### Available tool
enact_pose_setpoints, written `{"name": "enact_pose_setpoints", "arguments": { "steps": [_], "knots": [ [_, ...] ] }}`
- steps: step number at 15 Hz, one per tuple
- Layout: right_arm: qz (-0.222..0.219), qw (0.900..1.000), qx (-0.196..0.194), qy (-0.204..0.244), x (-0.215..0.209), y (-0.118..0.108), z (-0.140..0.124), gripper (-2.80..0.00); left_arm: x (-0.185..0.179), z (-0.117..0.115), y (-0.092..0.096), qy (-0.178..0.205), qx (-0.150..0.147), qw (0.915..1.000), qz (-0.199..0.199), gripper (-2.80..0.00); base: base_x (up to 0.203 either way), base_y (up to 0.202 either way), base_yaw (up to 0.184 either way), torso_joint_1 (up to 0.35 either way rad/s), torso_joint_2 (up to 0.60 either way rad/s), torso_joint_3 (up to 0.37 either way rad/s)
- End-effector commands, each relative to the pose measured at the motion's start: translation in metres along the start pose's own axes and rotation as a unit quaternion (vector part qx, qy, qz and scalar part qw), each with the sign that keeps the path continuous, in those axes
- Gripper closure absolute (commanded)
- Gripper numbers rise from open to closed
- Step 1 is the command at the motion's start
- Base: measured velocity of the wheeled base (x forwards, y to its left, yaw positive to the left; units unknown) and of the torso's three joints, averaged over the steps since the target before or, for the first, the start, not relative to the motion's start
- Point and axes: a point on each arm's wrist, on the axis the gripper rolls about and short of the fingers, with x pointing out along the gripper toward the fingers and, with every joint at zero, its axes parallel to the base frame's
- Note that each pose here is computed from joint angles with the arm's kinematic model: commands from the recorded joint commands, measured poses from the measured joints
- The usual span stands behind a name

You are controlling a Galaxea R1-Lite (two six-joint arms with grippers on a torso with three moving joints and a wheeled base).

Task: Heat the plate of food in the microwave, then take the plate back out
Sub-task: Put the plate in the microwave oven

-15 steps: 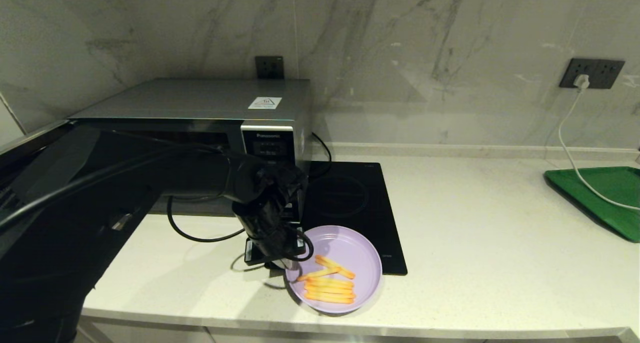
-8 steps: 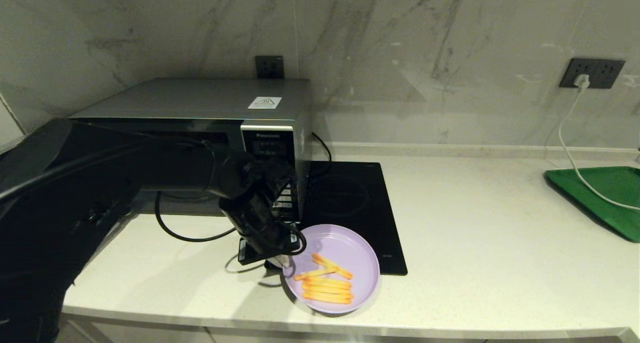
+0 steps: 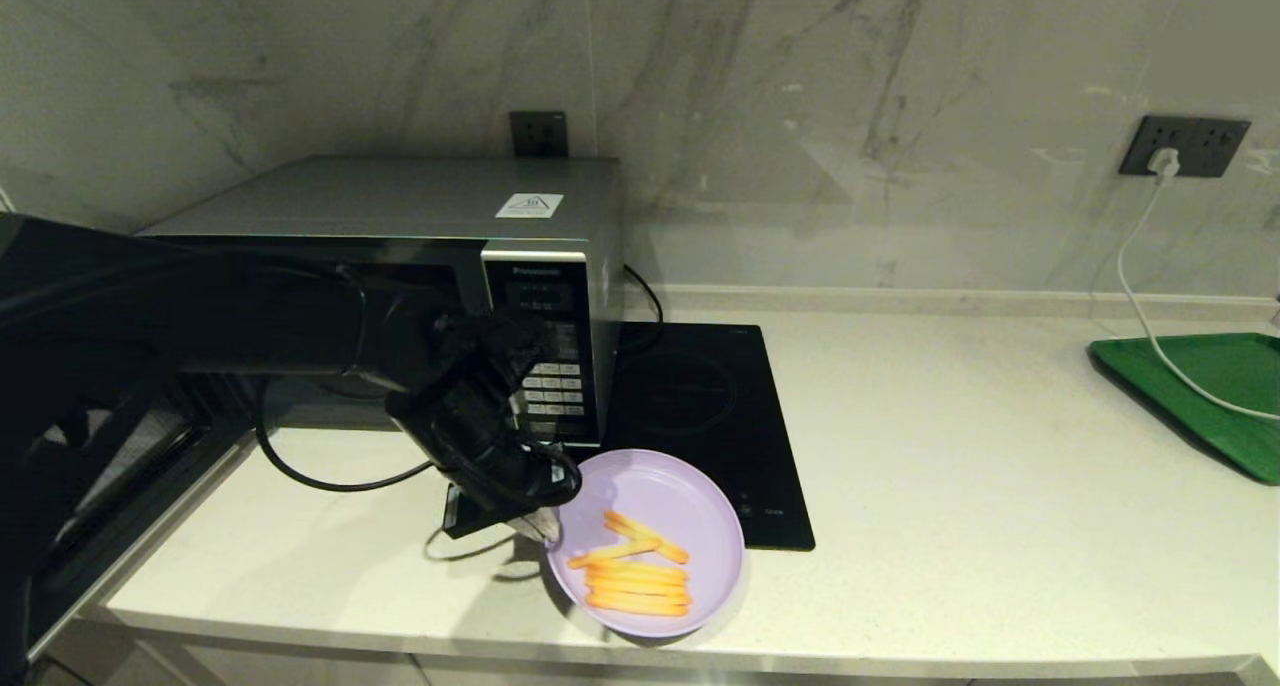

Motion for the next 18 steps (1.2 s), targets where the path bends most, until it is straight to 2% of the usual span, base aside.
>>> {"name": "enact_pose_setpoints", "arguments": {
  "steps": [1,4,7,10,13,18],
  "knots": [
    [0.0,1.0,0.0,0.0,0.0,0.0,0.0,0.0,-0.017,0.0,0.013,-0.007,-0.018,0.9998,-0.009,0.0,0.0,0.0,0.0,0.0,0.0,0.0],
    [0.0,1.0,0.0,0.0,0.0,0.0,0.0,0.0,-0.019,-0.002,0.038,0.005,-0.049,0.9988,0.004,0.0,0.0,0.0,0.0,0.0,0.0,0.0],
    [0.0,1.0,0.0,0.0,0.0,0.0,0.0,0.0,-0.037,-0.004,0.055,0.005,-0.071,0.997,-0.031,0.0,0.0,0.0,0.0,0.0,0.0,0.0],
    [0.0,1.0,0.0,0.0,0.0,0.0,0.0,0.0,-0.051,-0.006,0.073,-0.005,-0.096,0.9947,-0.037,0.0,0.0,0.0,0.0,0.0,0.0,0.0],
    [0.0,1.0,0.0,0.0,0.0,0.0,0.0,0.0,-0.07,-0.011,0.099,-0.008,-0.129,0.9893,-0.066,0.0,0.0,0.0,0.0,0.0,0.0,0.0],
    [0.0,1.0,0.0,0.0,0.0,0.0,0.0,0.0,-0.095,-0.025,0.138,-0.036,-0.188,0.9783,-0.079,0.0,0.0,0.0,0.0,0.0,0.0,0.0]
  ]
}}
